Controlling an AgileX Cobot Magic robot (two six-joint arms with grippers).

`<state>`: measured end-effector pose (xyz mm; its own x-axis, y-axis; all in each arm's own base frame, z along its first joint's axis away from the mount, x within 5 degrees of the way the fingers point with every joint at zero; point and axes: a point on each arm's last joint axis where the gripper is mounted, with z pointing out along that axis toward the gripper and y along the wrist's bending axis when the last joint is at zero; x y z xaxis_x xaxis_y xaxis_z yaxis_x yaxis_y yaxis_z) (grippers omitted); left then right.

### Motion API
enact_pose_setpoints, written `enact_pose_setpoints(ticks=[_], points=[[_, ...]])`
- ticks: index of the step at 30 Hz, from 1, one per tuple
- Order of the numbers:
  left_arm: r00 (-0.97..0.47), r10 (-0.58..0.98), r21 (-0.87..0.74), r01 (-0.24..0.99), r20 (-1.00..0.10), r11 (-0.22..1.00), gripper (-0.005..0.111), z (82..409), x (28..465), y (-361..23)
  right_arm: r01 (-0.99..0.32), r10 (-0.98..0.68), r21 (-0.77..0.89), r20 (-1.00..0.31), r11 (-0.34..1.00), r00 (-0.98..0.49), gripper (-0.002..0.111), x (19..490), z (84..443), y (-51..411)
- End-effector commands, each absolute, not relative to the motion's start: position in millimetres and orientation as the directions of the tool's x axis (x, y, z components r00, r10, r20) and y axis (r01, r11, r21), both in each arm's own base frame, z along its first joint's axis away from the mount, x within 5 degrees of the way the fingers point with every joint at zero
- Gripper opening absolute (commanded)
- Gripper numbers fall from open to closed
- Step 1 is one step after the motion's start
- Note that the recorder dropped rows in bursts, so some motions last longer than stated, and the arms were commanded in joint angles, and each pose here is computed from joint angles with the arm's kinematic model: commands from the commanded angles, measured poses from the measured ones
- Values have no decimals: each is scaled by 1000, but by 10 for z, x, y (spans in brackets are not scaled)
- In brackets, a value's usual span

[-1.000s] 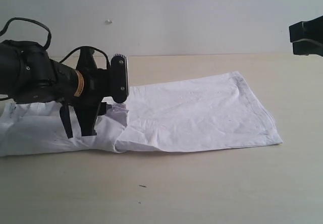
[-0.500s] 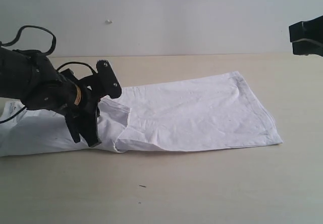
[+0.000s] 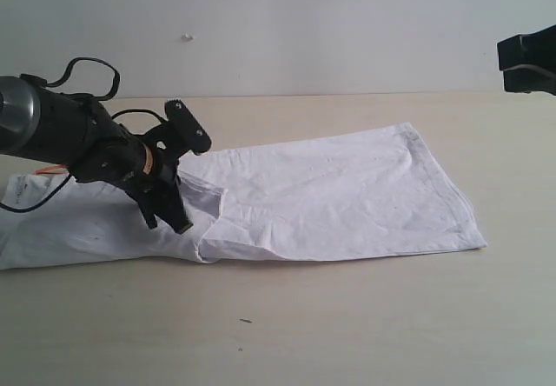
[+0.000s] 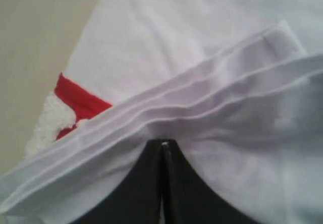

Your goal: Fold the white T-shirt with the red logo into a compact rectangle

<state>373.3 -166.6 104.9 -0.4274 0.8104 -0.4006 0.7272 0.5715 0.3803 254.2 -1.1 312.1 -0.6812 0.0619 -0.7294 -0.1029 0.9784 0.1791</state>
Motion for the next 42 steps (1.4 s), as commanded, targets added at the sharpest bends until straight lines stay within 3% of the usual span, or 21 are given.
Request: enact_pose_setpoints(ticks=[1,4,11,18,24,31,42], points=[[-426,785,385,701,-449,601,0,1219,3760,-1674,-103,61,179,-728,978,-683,0,2548,3100,-17],[-419,762,385,680,-493,623,0,1346,3770,-1679,-112,52,179,-720,978,-692,0,2539,3092,-11],[-548,659,290,613,-514,735,0,1270,3756,-1657,-116,51,182,-718,976,-695,0,2537,3091,-6],[-559,649,282,605,-517,745,0,1426,3684,-1714,-118,50,183,-716,976,-696,0,2535,3090,-3],[-639,622,286,556,-452,780,0,1248,3801,-1386,-116,54,186,-719,976,-693,0,2538,3093,-3],[-661,443,170,437,-605,883,0,1150,3980,-1258,-107,66,183,-742,977,-668,0,2561,3115,-13],[-664,448,163,447,-598,880,0,1039,3986,-1268,-112,63,187,-734,976,-676,0,2553,3108,-7]])
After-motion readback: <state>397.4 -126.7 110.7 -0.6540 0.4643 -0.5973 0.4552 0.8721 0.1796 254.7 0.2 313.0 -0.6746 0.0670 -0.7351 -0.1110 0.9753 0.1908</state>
